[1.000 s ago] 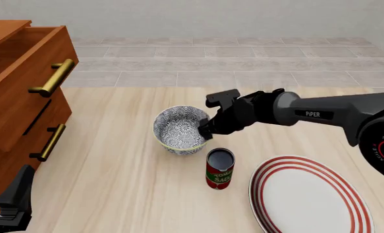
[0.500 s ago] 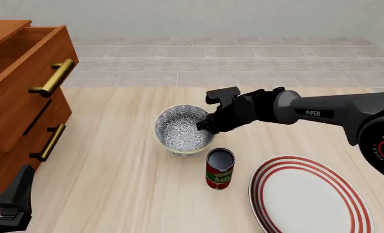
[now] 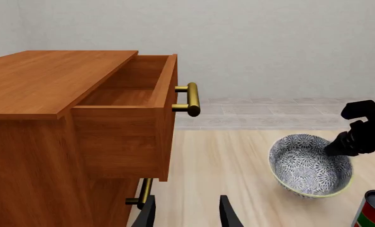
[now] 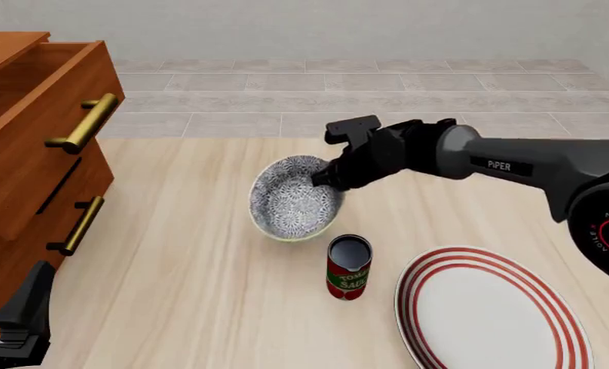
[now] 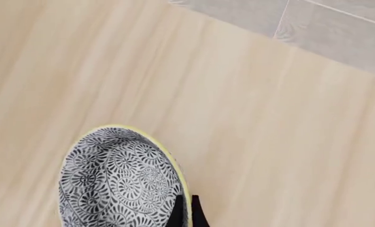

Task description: Put the bowl on the plate.

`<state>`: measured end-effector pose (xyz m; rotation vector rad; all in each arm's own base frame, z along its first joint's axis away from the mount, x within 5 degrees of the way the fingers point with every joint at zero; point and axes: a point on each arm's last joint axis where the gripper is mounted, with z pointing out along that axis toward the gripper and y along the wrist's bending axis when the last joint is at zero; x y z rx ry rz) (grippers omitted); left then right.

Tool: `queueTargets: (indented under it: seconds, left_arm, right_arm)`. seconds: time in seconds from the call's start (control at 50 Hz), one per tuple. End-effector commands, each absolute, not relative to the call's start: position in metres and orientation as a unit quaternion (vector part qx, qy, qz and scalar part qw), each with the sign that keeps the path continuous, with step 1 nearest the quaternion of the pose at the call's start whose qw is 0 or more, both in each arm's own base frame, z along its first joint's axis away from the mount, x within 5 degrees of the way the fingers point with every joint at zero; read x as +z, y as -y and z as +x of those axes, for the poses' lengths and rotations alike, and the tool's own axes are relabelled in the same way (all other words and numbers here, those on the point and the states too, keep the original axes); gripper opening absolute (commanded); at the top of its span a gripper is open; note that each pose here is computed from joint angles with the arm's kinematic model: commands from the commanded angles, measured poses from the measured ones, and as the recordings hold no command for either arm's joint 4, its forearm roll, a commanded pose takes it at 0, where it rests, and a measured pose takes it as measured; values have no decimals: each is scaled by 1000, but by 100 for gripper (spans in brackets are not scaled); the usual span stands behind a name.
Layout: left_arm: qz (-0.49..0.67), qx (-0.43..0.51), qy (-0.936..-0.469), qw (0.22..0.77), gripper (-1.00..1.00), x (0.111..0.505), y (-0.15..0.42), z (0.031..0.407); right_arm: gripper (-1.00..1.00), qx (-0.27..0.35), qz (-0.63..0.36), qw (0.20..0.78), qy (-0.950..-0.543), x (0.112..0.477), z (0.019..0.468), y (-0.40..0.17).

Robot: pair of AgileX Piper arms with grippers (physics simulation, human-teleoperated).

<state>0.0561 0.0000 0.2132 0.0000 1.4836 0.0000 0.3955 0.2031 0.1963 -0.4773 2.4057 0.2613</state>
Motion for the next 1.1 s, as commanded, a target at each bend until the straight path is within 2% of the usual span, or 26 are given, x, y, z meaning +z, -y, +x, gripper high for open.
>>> queueTargets:
  seconds: [0.02, 0.52, 1.1]
  left_arm:
    - [0, 0, -676, 737, 100, 213, 0, 56]
    - [0, 0, -676, 737, 100, 213, 0, 56]
    - [0, 0, -676, 737, 100, 213, 0, 56]
  right_arm:
    - [-100, 95, -186, 357, -910, 223, 406, -202]
    - [-100, 98, -179, 400, -894, 266, 401, -187]
    - [-100, 86, -122, 433, -889, 285, 370, -128]
